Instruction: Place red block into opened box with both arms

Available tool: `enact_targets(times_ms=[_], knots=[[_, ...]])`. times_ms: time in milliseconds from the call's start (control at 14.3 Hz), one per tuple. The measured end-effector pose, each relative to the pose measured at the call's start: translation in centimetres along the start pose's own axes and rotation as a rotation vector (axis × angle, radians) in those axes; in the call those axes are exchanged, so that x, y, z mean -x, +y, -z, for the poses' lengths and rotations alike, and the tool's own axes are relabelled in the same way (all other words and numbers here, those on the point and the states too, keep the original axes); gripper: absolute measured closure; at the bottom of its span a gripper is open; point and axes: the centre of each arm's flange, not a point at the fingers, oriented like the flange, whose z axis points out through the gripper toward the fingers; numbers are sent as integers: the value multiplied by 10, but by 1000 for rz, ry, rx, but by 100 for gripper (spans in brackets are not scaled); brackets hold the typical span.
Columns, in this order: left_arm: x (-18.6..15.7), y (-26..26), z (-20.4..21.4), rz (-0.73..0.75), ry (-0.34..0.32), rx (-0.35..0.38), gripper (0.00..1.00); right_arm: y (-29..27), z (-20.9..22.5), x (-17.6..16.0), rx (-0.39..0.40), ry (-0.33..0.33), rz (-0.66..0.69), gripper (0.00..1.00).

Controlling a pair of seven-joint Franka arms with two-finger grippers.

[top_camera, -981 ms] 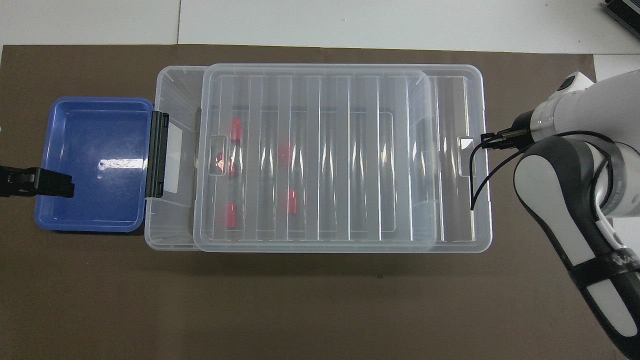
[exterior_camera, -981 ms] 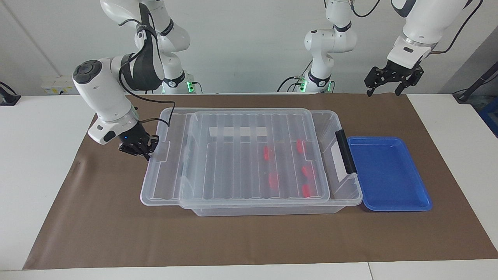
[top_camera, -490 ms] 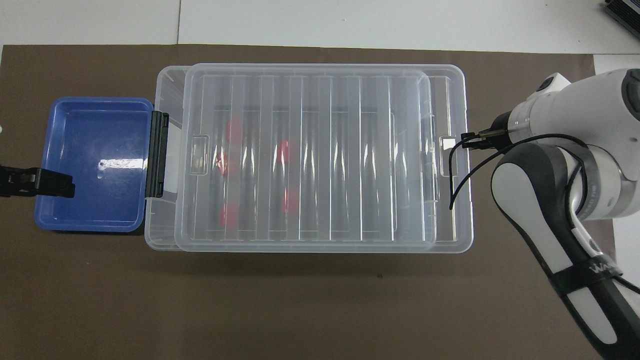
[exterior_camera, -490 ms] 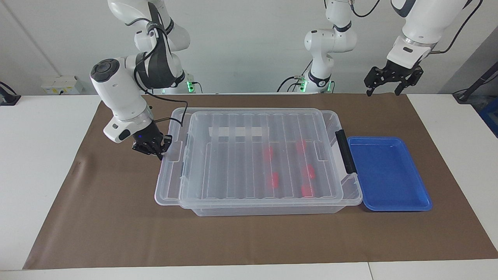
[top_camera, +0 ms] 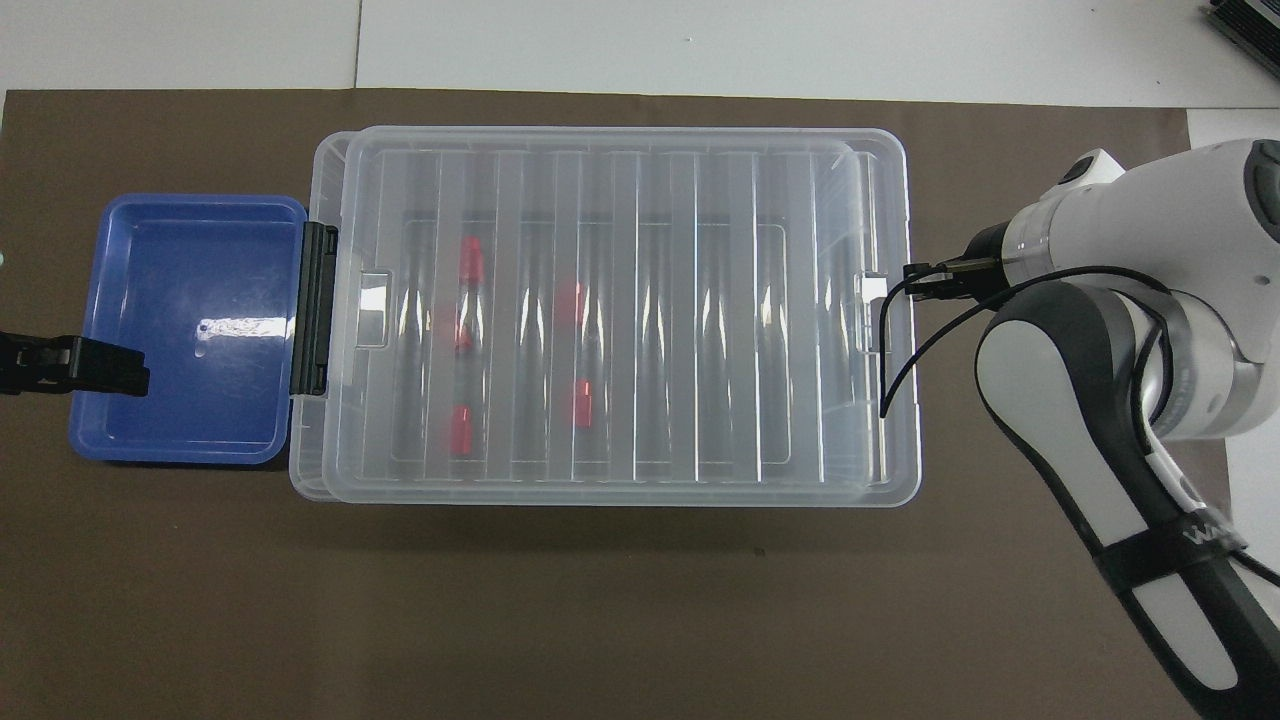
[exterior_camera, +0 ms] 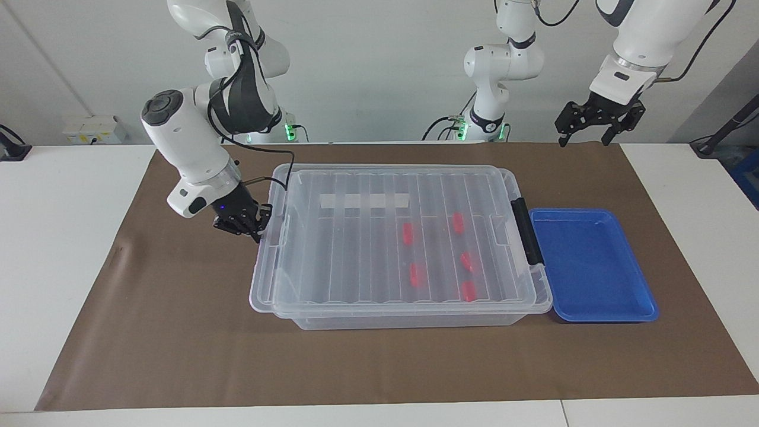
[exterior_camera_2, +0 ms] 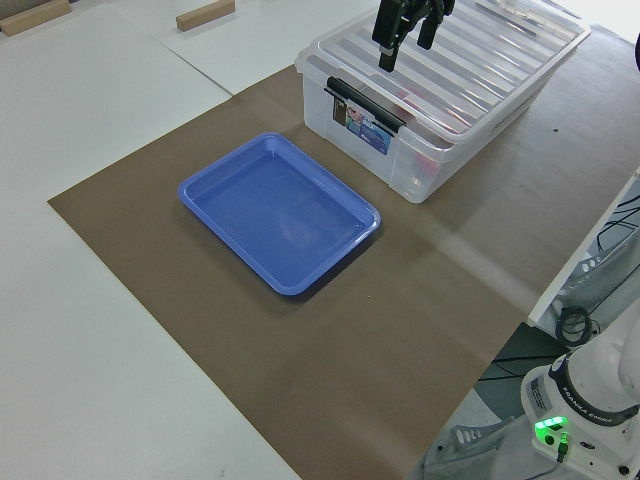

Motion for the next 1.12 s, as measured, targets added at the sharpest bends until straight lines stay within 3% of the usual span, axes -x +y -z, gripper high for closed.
enact_targets(times_ms=[1121], knots=[[0,0,0,1,0,0,0,-5,-5,3,-33,-10,-15,99]])
